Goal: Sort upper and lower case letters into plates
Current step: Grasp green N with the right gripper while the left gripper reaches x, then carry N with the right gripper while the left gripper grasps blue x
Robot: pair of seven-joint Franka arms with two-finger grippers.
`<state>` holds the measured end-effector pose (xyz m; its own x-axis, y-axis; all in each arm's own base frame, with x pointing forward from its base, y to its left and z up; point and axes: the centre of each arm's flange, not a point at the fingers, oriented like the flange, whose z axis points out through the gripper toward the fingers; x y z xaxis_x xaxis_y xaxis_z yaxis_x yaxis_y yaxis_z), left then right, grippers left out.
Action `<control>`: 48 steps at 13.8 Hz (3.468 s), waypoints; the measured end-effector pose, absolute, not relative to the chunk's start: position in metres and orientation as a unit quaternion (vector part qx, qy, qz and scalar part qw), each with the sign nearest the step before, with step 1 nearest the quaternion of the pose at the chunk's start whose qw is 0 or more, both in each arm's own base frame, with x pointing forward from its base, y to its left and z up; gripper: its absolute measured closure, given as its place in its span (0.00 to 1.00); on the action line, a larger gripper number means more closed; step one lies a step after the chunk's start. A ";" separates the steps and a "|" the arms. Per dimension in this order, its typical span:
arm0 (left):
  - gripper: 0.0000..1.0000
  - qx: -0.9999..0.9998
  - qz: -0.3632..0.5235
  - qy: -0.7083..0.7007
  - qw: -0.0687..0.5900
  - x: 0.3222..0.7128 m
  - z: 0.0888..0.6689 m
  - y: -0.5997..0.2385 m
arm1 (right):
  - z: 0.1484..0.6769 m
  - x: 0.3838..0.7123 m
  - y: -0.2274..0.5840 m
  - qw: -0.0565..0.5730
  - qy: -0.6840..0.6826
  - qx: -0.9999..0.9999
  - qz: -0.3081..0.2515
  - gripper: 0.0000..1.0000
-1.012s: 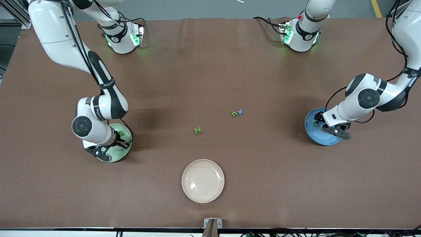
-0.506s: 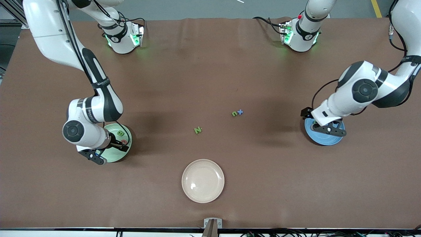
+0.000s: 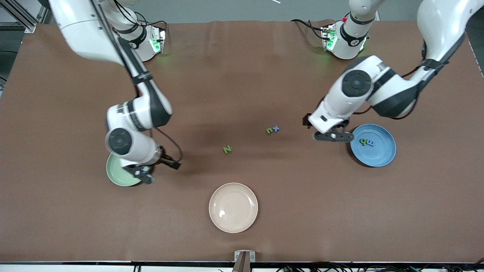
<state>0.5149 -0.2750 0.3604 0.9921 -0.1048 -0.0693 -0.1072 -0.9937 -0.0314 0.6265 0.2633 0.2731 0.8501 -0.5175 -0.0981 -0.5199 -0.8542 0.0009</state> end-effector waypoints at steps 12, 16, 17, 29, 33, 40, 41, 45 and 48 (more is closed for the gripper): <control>0.00 -0.942 0.002 0.336 0.023 0.411 0.329 -0.439 | 0.181 0.549 0.417 0.032 0.458 -0.888 0.021 0.03; 0.00 -0.911 -0.007 0.411 0.045 0.404 0.315 -0.436 | 0.171 0.541 0.428 0.027 0.472 -0.881 0.018 0.12; 0.00 -0.904 -0.015 0.424 0.051 0.400 0.307 -0.435 | 0.172 0.541 0.430 0.027 0.473 -0.880 0.016 0.12; 0.03 -0.900 -0.020 0.435 0.015 0.397 0.209 -0.383 | 0.186 0.571 0.401 0.011 0.464 -0.886 0.004 0.65; 0.05 -0.895 -0.033 0.445 0.009 0.406 0.189 -0.373 | 0.240 0.626 0.301 -0.020 0.394 -0.918 0.027 0.65; 0.05 -0.891 -0.033 0.454 0.012 0.405 0.175 -0.383 | 0.282 0.661 0.125 -0.016 0.281 -0.958 0.051 0.65; 0.05 -0.891 -0.035 0.452 0.010 0.407 0.172 -0.381 | 0.281 0.665 0.100 -0.013 0.271 -0.961 0.051 0.65; 0.05 -0.889 -0.044 0.456 0.015 0.413 0.165 -0.374 | 0.267 0.672 0.027 -0.002 0.246 -0.969 0.034 0.65; 0.08 -0.889 -0.047 0.456 0.014 0.415 0.167 -0.376 | 0.237 0.672 0.026 -0.001 0.241 -0.970 0.032 0.65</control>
